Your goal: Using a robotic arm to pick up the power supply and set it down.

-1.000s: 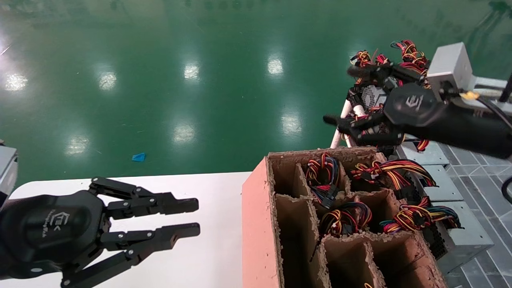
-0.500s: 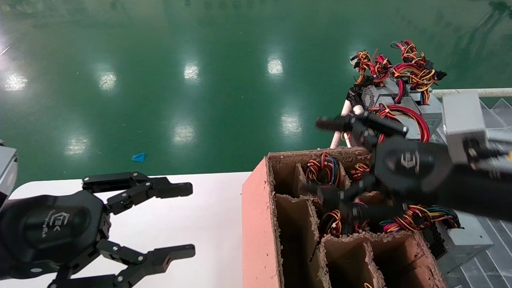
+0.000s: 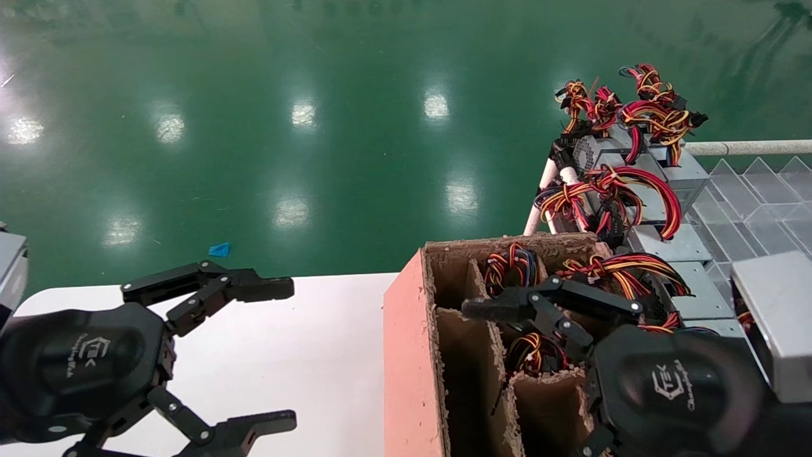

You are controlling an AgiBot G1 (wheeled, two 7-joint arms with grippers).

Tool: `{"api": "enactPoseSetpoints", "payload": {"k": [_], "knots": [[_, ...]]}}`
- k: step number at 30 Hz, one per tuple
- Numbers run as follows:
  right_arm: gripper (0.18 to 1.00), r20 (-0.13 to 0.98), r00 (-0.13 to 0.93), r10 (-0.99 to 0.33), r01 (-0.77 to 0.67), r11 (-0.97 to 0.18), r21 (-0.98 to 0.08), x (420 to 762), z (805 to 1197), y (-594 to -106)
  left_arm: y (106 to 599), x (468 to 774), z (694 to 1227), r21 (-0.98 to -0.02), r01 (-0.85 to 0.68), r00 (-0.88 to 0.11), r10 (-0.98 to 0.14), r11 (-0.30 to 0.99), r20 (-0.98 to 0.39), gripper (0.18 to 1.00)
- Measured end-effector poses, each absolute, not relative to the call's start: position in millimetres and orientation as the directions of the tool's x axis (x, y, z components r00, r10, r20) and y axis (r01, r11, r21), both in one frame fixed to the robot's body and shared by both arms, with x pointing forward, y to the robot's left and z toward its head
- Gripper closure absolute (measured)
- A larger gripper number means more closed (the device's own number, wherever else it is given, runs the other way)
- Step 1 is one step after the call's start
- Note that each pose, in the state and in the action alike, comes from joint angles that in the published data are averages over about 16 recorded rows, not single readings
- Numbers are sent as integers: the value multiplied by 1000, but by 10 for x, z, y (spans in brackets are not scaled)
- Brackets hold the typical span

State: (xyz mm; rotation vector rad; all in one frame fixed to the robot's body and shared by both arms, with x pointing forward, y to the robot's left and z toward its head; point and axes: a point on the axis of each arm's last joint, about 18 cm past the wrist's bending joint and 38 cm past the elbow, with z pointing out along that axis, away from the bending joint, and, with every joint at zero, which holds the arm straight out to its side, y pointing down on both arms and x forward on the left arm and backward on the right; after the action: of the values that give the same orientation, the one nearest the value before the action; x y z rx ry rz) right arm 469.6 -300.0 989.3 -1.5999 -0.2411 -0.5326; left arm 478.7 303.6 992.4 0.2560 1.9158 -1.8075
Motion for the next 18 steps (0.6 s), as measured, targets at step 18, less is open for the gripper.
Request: {"api": "enactPoseSetpoints", "payload": {"k": [18], "knots": [[179, 477, 862, -171, 464, -111, -879, 4731, 9912, -3015, 3036, 4787, 9924, -884, 456, -862, -193, 105, -468, 185]]}}
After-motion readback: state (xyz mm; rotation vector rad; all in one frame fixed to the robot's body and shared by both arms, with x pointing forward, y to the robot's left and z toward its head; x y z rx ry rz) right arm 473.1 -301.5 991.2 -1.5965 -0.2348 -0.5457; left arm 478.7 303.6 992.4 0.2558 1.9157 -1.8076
